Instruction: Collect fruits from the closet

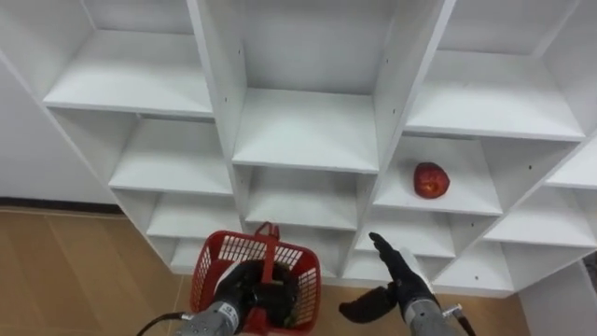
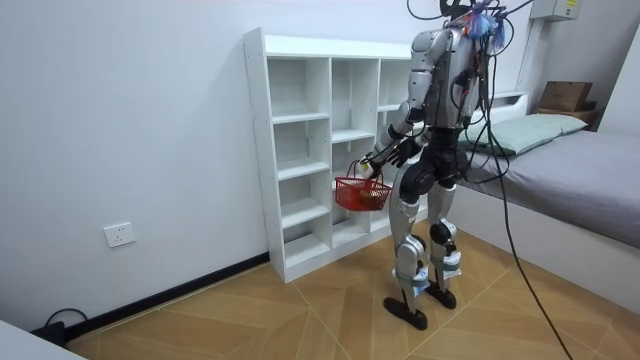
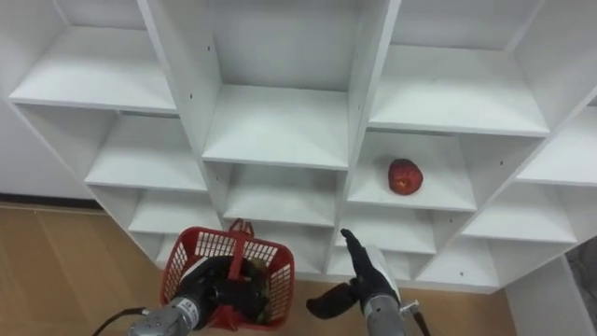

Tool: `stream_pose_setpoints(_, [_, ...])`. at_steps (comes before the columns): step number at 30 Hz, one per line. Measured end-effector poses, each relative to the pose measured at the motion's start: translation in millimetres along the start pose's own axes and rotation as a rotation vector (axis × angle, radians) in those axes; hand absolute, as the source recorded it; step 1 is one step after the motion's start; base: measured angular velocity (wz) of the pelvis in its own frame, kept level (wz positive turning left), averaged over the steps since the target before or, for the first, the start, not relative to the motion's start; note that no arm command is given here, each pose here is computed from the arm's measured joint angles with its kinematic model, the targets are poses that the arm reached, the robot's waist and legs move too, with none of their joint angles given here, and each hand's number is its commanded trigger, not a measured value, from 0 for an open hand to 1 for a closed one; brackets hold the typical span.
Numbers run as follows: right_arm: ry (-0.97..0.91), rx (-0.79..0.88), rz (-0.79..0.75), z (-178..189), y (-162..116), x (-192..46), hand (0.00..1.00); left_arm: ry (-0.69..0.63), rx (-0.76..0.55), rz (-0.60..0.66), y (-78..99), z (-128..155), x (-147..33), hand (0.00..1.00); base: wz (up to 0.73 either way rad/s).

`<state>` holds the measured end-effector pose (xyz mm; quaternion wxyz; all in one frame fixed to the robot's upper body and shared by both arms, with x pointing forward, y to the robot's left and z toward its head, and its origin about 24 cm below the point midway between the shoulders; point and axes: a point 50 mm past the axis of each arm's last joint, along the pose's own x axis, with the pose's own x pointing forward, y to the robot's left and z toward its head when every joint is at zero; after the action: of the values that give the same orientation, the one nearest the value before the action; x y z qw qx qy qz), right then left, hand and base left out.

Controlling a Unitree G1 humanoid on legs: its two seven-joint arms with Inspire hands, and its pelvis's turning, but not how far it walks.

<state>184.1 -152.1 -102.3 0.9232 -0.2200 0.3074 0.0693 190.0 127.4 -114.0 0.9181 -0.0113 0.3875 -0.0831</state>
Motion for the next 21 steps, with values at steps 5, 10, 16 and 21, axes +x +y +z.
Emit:
stream_pose_setpoints(5, [0.007,0.030,-0.053,-2.8,-6.8,-4.4,0.00,0.003,-0.007,0.041,2.6,0.0,0.0,1.00,-0.02])
stream_pose_setpoints(10, [-0.006,0.080,-0.084,0.3,-11.2,-6.3,0.00,0.001,-0.003,0.059,5.5,0.5,-0.5,1.00,-0.07])
stream_pose_setpoints(16, [-0.051,0.110,-0.130,9.4,-14.3,-10.3,0.00,-0.032,-0.033,0.085,11.5,5.5,-3.6,1.00,-0.08])
stream_pose_setpoints(21, [-0.041,0.123,-0.170,6.8,-19.1,-10.9,0.00,-0.007,-0.033,0.097,15.1,-0.7,-5.7,1.00,-0.03])
